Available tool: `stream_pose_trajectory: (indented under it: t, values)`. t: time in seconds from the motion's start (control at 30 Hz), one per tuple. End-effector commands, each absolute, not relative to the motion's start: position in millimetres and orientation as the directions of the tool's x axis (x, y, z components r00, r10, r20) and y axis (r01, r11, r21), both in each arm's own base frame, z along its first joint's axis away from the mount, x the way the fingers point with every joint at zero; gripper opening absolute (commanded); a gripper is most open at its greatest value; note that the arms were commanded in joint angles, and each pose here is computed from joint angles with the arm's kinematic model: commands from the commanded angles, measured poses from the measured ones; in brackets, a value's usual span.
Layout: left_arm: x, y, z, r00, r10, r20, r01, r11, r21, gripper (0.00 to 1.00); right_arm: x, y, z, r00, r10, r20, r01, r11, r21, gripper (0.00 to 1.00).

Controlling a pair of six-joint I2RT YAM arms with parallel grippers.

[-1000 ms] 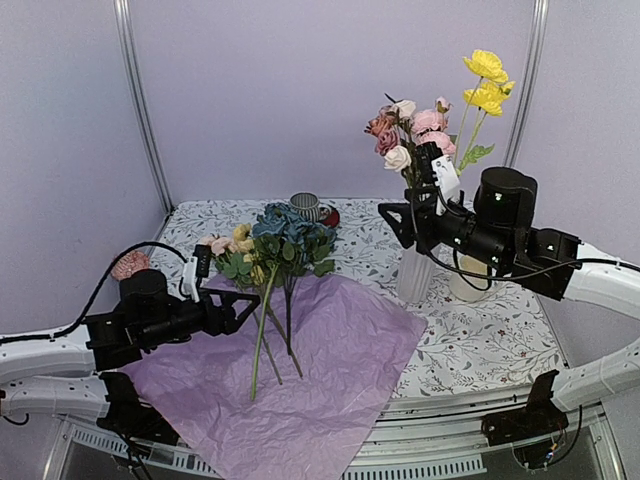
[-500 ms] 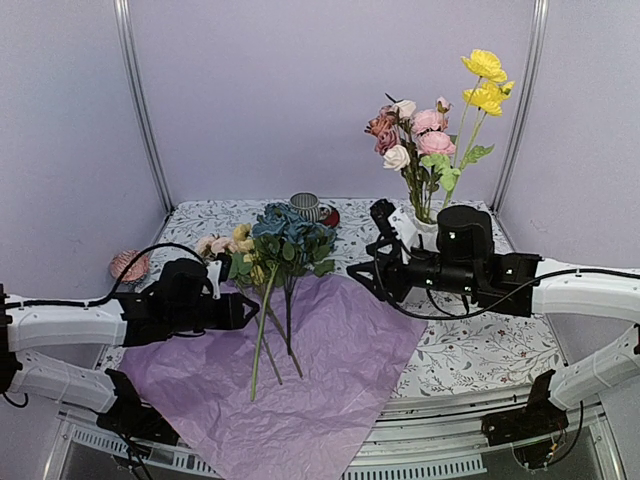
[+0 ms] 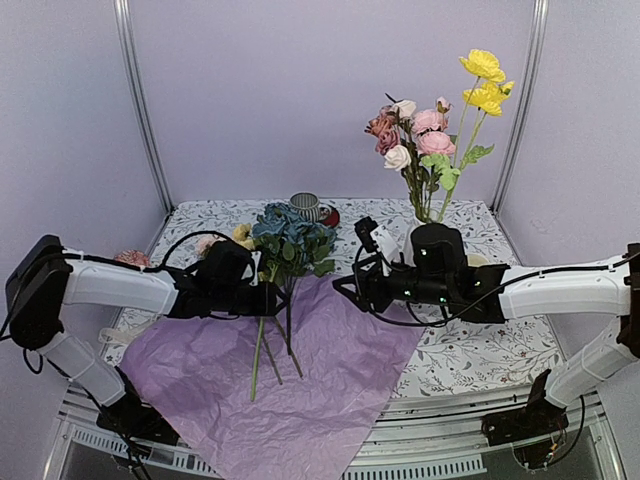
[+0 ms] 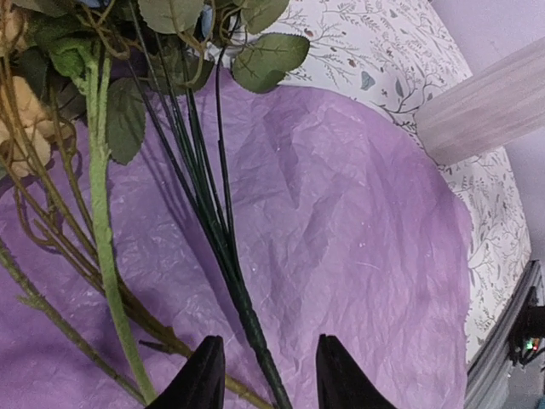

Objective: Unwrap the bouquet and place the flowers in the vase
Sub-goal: Pick up the fake flower from the flattened wrapping paper.

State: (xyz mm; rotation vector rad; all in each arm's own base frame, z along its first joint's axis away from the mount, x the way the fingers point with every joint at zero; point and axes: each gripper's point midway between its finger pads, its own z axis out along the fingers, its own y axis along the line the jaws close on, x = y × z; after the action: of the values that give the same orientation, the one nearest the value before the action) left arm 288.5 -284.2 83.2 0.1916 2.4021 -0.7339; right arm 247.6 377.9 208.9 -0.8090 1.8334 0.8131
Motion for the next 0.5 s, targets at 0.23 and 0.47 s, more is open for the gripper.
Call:
stream_pose_trajectory:
  t: [0.23, 0.47]
  values:
    - [319.0, -297.7, 50.1, -0.850, -0.040, -0.525, 0.231, 0.868, -0.439, 0.39, 246.6, 378.8, 201.4, -0.360, -0.142, -0.922, -0.793, 0.567, 0.222, 0.64]
    - [320.1, -305.9, 33.2, -0.876, -0.051, -0.480, 0.214, 0.850, -0.481, 0.34, 247.3, 377.6, 201.2, -0.358, -0.139, -0.923, -0.790, 0.572, 0.221, 0.64]
